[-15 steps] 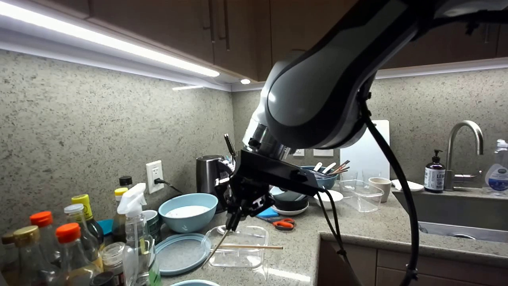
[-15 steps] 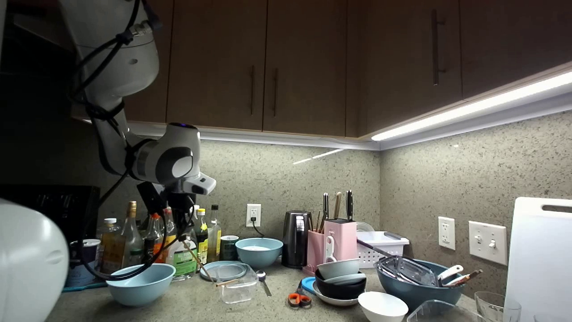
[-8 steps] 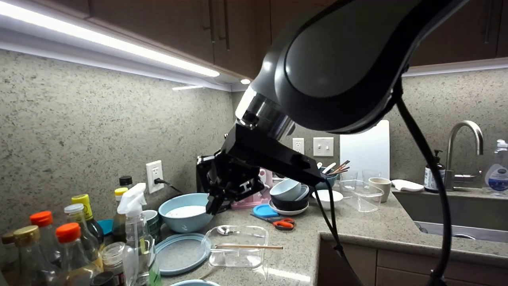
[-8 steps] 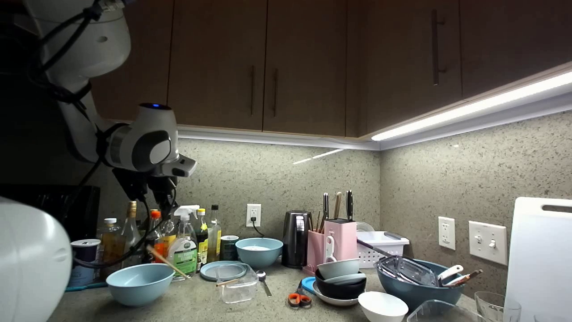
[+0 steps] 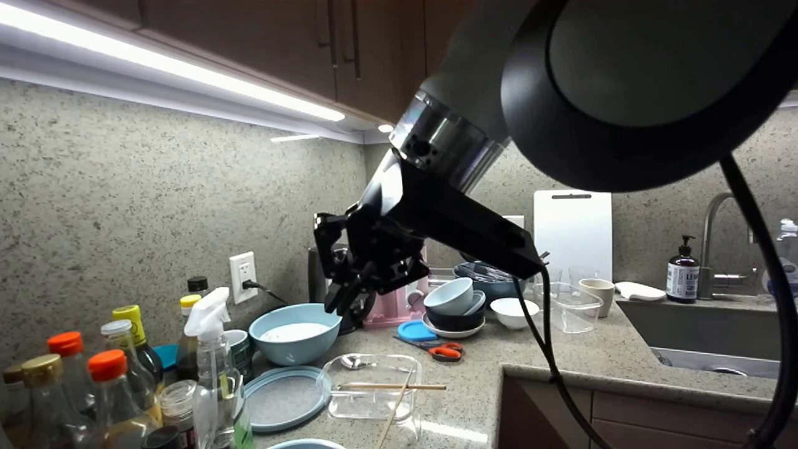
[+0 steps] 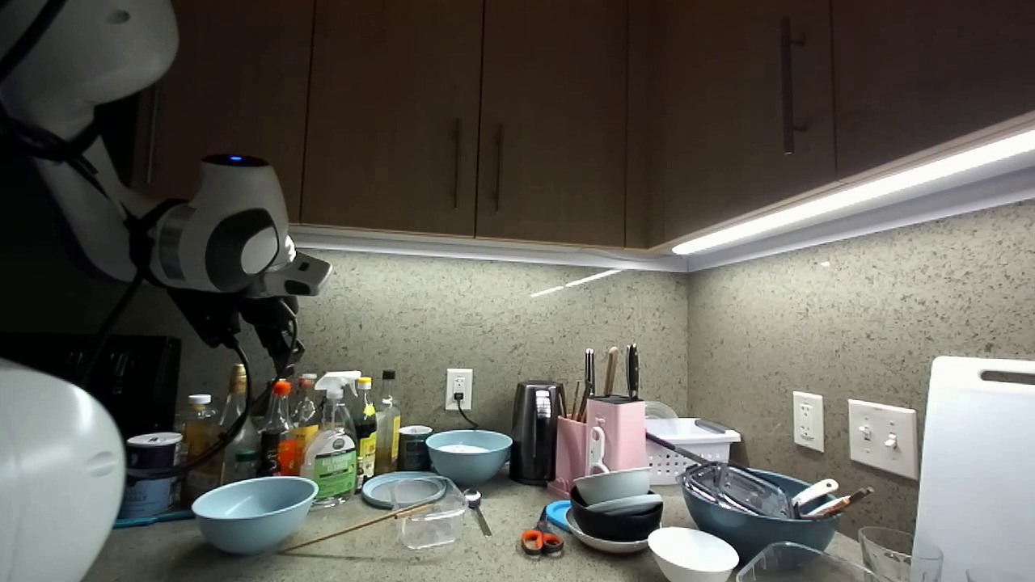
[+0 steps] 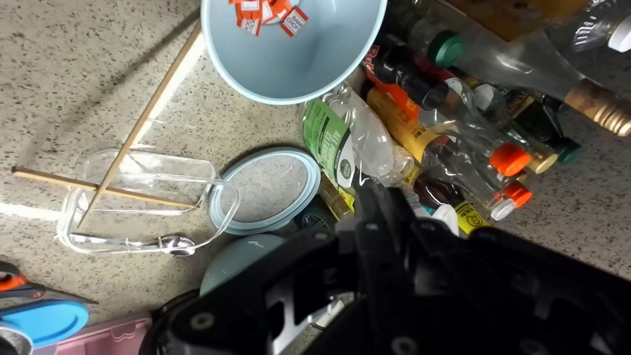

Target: Put the chopstick in the Bowl

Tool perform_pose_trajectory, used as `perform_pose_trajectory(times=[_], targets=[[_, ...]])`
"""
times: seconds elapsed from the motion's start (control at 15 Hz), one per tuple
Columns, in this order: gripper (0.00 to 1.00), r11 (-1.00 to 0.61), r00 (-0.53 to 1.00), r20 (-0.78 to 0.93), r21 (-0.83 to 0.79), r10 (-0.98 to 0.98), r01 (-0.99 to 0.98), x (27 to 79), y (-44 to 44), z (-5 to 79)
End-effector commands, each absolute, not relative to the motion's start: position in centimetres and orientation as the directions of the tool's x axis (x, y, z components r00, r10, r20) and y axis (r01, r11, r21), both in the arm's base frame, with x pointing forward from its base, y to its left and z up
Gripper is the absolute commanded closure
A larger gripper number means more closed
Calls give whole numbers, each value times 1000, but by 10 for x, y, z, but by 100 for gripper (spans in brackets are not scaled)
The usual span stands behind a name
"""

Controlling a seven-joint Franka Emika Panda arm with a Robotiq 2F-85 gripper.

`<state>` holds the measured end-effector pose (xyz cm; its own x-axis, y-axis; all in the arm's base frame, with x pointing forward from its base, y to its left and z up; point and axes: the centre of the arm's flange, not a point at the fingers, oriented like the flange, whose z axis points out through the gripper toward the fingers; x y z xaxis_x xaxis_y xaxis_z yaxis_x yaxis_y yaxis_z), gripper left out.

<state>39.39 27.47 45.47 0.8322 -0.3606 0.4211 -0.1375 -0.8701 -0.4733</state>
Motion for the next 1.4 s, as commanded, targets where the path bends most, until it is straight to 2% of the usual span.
perform_pose_trajectory(times=[0.0,0.13,0.2,0.27,0.33,0.47,0.73,0.93,1.13,1.33], targets=[[85,-872,832,421,-470,-361,-140,393,274,453],[71,-872,832,421,-468,-362,-143,393,273,452],[69,-872,832,421,-467,-363,-144,394,272,452],[44,-869,840,389,-463,-377,-176,393,271,448],[43,-859,853,344,-469,-393,-206,394,271,441],[31,-818,847,278,-508,-453,-271,408,270,411],[5,-710,702,304,-578,-644,-402,442,259,352],[0,-665,603,353,-610,-715,-431,457,231,326],[0,-673,646,308,-588,-698,-448,458,183,330],[0,-664,655,281,-592,-702,-458,462,188,327]])
